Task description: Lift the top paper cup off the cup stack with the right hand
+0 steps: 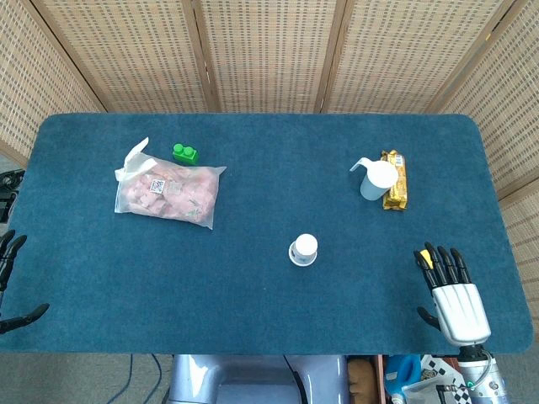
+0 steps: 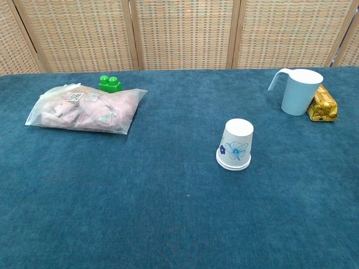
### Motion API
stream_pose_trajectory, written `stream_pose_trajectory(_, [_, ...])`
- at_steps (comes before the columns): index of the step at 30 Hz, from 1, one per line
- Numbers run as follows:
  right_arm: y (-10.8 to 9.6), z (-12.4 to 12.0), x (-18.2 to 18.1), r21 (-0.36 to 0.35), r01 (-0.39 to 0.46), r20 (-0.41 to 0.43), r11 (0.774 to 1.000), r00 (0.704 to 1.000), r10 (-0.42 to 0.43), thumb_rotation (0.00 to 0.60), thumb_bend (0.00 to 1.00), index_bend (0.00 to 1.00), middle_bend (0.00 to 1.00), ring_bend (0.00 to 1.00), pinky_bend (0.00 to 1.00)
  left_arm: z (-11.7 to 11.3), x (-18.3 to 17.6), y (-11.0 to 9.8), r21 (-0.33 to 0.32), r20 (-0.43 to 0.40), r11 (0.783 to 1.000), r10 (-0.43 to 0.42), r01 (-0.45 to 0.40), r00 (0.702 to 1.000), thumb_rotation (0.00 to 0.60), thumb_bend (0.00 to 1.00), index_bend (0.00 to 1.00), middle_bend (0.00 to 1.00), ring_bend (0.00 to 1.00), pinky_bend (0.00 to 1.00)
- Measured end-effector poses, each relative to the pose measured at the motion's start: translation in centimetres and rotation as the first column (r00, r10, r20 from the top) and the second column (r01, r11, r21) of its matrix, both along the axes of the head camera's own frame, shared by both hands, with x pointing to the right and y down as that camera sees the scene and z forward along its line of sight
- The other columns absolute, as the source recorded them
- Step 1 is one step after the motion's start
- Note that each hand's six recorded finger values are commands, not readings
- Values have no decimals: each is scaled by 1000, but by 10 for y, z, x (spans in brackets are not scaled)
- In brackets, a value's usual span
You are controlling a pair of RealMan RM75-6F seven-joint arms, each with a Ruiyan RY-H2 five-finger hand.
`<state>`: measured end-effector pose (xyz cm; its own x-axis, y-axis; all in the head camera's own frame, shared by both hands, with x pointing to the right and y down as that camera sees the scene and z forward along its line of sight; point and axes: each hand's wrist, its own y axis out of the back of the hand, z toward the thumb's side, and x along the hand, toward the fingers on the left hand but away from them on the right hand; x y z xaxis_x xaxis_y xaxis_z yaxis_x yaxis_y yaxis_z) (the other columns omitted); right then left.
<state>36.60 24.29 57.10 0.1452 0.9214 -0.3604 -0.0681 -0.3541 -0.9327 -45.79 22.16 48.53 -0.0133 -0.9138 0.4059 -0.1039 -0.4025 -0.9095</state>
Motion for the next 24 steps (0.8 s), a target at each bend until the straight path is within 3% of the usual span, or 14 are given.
stream_pose_trajectory(7, [-1, 2, -5, -30, -13, 62, 999, 998, 15, 600, 0, 0, 0, 0, 0, 0, -2, 0, 2, -2, 1000, -11, 11, 1000, 600, 0, 0, 0, 0, 0])
stream_pose_trajectory(13, [-22, 7, -27, -73, 19, 169, 997, 986, -6, 600, 0, 0, 0, 0, 0, 2, 0, -2, 0, 12, 1000, -14, 14, 1000, 600, 0, 0, 0, 0, 0])
stream_pose_trajectory(19, [-55, 20, -63, -177, 46, 326, 983, 945, 14, 600, 0, 3, 0, 0, 0, 8, -1, -5, -14, 23, 999, -29, 29, 999, 600, 0, 0, 0, 0, 0])
stream_pose_trajectory(24, [-82, 40, -87, -300, 31, 386, 954, 918, 91, 600, 0, 117, 0, 0, 0, 10, -3, -9, -21, 23, 999, -42, 43, 999, 600, 0, 0, 0, 0, 0])
